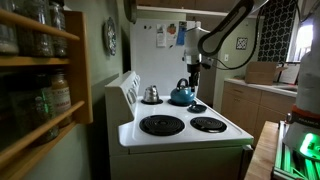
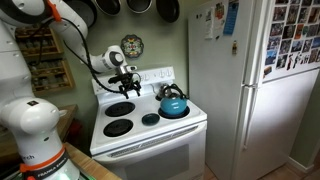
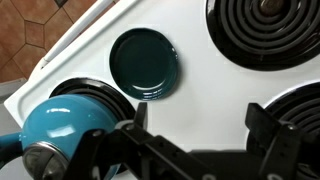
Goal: Move the plate on the stove forward
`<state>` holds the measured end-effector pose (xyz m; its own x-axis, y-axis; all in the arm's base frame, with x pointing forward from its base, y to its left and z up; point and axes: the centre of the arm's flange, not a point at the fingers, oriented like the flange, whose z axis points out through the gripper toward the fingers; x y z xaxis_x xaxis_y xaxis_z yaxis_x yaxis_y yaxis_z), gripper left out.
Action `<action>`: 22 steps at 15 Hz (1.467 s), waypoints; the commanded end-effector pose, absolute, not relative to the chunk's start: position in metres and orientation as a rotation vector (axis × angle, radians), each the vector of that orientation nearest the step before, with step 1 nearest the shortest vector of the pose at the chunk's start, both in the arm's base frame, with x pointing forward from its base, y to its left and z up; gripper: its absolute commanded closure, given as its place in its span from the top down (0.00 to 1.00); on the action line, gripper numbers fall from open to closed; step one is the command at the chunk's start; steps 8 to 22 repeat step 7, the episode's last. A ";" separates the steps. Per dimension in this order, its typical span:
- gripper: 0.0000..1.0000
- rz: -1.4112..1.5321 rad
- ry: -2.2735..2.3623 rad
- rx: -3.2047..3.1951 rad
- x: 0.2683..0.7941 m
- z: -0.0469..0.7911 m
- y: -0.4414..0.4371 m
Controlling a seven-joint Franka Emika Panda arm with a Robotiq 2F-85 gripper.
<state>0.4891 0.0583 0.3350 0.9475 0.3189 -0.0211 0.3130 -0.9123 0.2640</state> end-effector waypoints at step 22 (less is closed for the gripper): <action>1.00 -0.034 0.683 2.809 0.478 0.355 0.057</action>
